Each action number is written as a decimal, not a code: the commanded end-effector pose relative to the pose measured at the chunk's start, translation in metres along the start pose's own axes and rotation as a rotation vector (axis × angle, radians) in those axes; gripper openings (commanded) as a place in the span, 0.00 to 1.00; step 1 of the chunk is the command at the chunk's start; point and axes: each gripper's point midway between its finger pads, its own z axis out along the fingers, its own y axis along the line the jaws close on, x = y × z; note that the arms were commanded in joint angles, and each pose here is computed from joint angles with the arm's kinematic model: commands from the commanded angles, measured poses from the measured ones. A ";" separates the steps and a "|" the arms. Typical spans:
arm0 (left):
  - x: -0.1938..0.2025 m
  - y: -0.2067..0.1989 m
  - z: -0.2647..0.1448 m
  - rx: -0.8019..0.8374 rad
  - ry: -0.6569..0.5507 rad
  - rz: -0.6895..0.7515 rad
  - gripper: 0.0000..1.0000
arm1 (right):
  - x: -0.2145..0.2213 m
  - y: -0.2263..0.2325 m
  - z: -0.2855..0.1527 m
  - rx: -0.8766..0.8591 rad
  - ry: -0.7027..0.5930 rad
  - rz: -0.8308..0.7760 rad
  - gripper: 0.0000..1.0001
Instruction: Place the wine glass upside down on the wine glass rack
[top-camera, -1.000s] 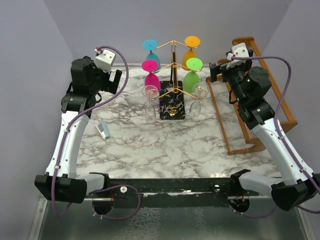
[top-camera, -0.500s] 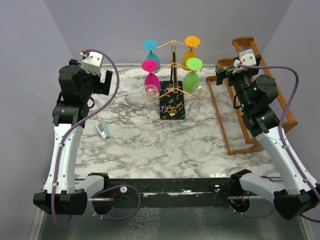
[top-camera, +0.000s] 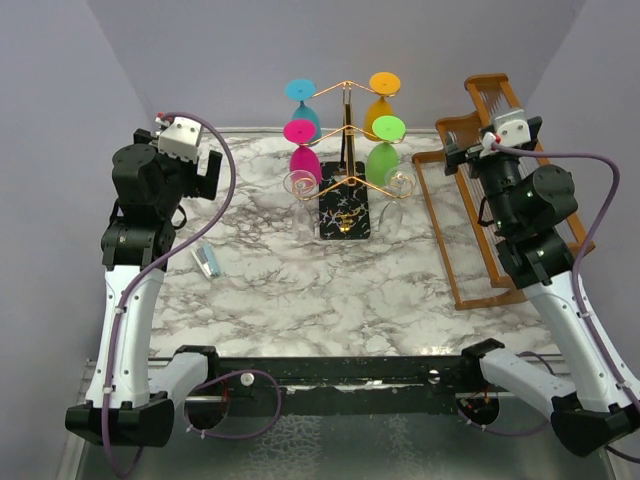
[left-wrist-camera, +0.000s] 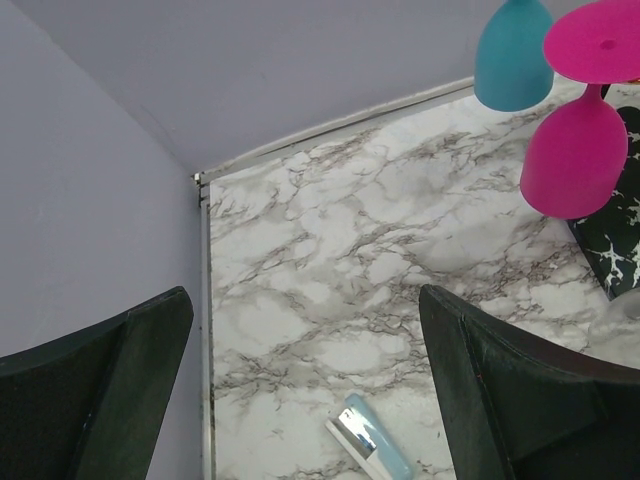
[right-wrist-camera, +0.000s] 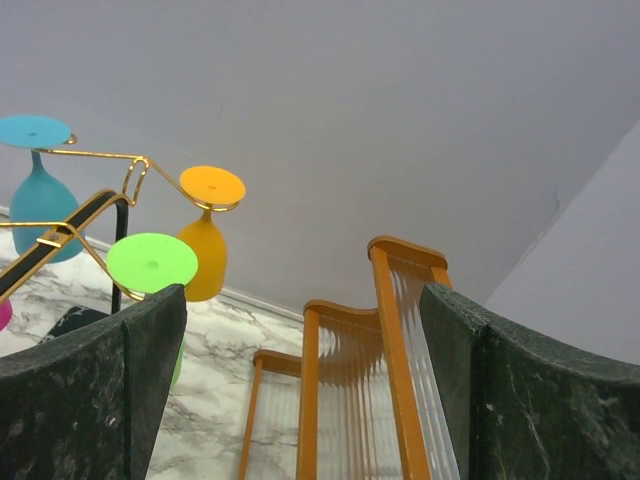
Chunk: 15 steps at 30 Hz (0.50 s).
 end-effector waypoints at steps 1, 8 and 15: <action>-0.007 0.007 -0.006 -0.035 -0.032 -0.013 0.99 | 0.003 -0.006 -0.015 0.003 0.006 -0.062 1.00; 0.012 0.002 -0.004 -0.026 0.005 -0.015 0.99 | 0.018 0.009 -0.037 -0.106 0.046 -0.130 0.99; 0.015 0.005 -0.012 -0.043 -0.002 -0.018 0.99 | 0.030 0.023 -0.049 -0.170 0.065 -0.075 0.99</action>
